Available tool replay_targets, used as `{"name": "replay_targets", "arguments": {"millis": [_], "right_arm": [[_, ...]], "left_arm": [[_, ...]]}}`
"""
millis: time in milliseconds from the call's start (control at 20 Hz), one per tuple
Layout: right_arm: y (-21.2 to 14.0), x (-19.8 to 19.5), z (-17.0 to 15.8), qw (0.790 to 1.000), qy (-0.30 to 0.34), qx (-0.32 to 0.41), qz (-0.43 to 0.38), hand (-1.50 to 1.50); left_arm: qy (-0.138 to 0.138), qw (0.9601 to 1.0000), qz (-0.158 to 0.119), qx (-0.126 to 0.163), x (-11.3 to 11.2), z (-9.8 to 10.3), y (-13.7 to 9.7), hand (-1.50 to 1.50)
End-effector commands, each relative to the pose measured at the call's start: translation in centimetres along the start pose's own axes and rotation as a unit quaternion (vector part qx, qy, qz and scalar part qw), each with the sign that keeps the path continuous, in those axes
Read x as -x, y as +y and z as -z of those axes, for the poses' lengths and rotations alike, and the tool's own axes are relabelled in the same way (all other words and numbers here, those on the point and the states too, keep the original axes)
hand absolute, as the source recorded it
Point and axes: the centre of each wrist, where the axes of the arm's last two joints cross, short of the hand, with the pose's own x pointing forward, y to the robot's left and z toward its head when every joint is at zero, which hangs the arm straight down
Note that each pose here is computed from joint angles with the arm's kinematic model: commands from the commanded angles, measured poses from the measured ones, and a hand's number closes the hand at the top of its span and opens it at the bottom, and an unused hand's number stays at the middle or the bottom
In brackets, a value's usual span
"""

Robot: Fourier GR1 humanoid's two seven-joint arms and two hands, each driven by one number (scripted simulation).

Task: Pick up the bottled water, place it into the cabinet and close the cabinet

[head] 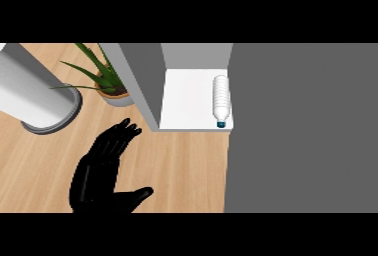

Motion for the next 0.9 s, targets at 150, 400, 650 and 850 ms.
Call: {"name": "replay_targets", "arguments": {"millis": [150, 400, 650, 850], "right_arm": [[3.0, -5.5, 2.6, 0.991, -0.003, -0.122, -0.062, 1.5], [3.8, -5.5, 3.7, 0.985, -0.013, -0.162, -0.058, 1.5], [4.4, -4.7, 4.5, 0.983, -0.013, -0.181, -0.037, 1.5], [5.7, -3.9, 5.0, 0.988, -0.031, -0.148, 0.041, 1.5]], "left_arm": [[-0.005, 0.9991, -0.03, -0.029, -2.7, -2.3, 2.0, -1.5], [0.007, 0.9989, -0.027, -0.039, -4.9, -3.9, 4.5, -1.5], [0.012, 0.9988, -0.025, -0.04, -6.1, -4.9, 6.2, -1.5], [0.001, 0.9989, -0.027, -0.038, -7.4, -5.5, 7.4, -1.5]]}}
